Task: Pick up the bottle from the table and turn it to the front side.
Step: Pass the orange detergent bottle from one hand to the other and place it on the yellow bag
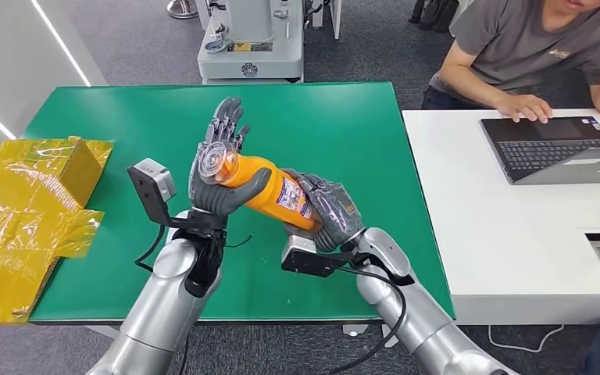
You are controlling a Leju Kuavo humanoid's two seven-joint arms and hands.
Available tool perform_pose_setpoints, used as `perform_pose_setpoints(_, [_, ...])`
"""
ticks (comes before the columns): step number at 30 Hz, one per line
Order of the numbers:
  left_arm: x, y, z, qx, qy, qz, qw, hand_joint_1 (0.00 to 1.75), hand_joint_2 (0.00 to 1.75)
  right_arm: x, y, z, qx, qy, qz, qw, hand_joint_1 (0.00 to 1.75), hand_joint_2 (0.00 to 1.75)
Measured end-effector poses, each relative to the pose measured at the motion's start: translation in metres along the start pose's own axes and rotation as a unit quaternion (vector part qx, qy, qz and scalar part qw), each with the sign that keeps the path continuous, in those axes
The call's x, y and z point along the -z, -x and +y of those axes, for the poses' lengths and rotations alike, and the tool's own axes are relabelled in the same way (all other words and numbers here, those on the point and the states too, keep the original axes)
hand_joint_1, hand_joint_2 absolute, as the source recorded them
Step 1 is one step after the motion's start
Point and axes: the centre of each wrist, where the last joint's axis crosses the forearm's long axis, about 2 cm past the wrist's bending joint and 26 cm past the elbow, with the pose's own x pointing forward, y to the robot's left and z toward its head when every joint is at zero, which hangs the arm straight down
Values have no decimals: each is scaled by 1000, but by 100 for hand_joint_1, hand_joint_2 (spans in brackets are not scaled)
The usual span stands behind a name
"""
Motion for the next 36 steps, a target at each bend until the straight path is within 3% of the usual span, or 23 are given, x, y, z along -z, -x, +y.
perform_pose_setpoints(3, [0, 0, 1, 0, -3, 0, 1000, 0, 175, 2, 0, 0, 2, -1, -2, 1000, 175, 175])
perform_pose_setpoints(7, [0, 1, 3, 2, -6, 2, 1000, 175, 175, 4, 0, 1, 5, 0, -2, 1000, 175, 175])
perform_pose_setpoints(29, [-7, 5, 1, -9, 12, 10, 1000, 175, 175, 1, 0, 6, 0, 20, 12, 1000, 175, 175])
perform_pose_setpoints(33, [-7, 5, 1, -8, 13, 10, 1000, 175, 175, 1, 0, 6, 0, 21, 13, 1000, 1, 175])
perform_pose_setpoints(36, [-7, 5, 1, -6, 13, 13, 1000, 175, 175, 0, -1, 7, -3, 31, 19, 999, 0, 175])
